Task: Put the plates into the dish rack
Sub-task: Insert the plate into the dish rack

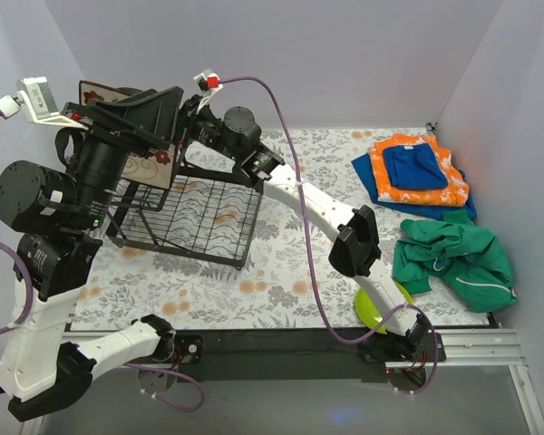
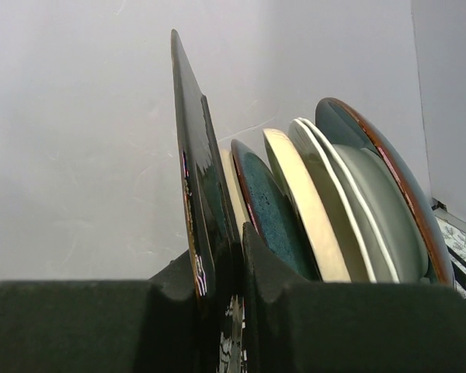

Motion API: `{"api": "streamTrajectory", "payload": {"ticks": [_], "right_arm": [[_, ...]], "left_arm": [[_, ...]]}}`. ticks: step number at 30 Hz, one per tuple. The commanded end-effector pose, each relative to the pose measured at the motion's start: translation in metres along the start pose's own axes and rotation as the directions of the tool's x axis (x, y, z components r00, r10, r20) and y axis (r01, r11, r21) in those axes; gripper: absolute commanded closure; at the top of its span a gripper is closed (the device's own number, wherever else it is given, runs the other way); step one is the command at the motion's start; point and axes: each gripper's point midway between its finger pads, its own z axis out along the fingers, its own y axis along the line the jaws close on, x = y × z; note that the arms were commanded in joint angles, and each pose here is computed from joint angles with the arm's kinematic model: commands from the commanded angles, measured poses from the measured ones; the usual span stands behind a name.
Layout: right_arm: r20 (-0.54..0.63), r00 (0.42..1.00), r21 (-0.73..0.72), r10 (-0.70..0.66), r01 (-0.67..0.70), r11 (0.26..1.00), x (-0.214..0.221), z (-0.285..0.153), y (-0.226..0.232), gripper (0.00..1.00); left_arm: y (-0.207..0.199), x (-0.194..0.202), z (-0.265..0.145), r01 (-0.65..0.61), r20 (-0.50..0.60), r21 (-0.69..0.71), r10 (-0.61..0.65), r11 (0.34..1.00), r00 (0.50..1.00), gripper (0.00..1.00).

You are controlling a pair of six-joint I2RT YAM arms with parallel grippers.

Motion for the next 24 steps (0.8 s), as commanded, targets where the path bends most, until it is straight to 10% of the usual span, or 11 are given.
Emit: {"api": "streamTrajectory", "payload": {"ticks": [1,24], "right_arm": [[0.569,0.815,-0.051,-0.109,0.167,0.985,-0.243,-0.057,0.073,0.99],[0.524,0.849,-0.110,-0.073,0.153,0.982,-0.222,-0.050,0.082,0.99]], "left_arm": [[0.004,0.004,0.004,-0.020,-0.008,-0.015,0.020,1.000,1.000,0.26],[0.004,0.004,0.007,-0.044,-0.018,-0.013,0.044,0.999,0.999,0.26]]}}
